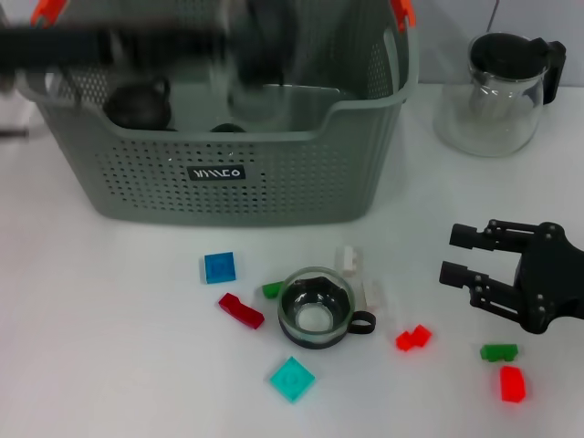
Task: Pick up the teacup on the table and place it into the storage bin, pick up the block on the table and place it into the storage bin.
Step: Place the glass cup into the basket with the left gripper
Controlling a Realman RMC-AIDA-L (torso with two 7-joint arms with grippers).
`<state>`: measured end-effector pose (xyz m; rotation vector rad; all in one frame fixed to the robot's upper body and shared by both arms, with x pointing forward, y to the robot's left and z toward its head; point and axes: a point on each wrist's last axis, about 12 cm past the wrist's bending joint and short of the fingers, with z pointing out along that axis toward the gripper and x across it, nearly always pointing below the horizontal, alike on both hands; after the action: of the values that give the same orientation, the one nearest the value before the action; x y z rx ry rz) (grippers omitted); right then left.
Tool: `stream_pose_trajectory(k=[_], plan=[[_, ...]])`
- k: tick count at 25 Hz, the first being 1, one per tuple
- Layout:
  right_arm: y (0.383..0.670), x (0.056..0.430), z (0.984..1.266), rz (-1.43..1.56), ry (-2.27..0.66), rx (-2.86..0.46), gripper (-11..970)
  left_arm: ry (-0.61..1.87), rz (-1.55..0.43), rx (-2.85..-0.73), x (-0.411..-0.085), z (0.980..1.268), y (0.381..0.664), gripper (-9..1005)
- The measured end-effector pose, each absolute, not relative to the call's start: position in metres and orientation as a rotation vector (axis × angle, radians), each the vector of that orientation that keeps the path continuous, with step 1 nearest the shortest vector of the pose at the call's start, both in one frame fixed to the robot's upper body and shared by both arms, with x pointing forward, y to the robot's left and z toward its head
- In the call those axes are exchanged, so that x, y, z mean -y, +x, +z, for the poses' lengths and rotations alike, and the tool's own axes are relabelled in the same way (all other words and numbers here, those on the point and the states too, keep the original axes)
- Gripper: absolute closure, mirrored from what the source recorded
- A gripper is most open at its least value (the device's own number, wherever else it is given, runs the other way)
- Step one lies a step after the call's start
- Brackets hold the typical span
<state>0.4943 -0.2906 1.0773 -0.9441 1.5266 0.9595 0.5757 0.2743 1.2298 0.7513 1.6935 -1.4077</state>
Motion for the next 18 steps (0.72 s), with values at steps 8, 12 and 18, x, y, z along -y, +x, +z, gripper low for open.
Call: stream_pose_trajectory(k=[8, 12, 18], plan=[[0.495, 0.290, 1.077, 0.959, -0.940, -1.530, 472, 0.615, -1.121, -1.872, -0.250, 1.264, 0.640, 955], [0.497, 0.288, 1.077, 0.960, -0.940, -1.527, 471, 0.638, -0.842, -2.110, -0.215, 1.262, 0.670, 955], [0.500, 0.285, 1.079, 0.962, -0.948, -1.518, 472, 0.650, -0.470, -2.303, -0.173, 1.240, 0.698, 954]])
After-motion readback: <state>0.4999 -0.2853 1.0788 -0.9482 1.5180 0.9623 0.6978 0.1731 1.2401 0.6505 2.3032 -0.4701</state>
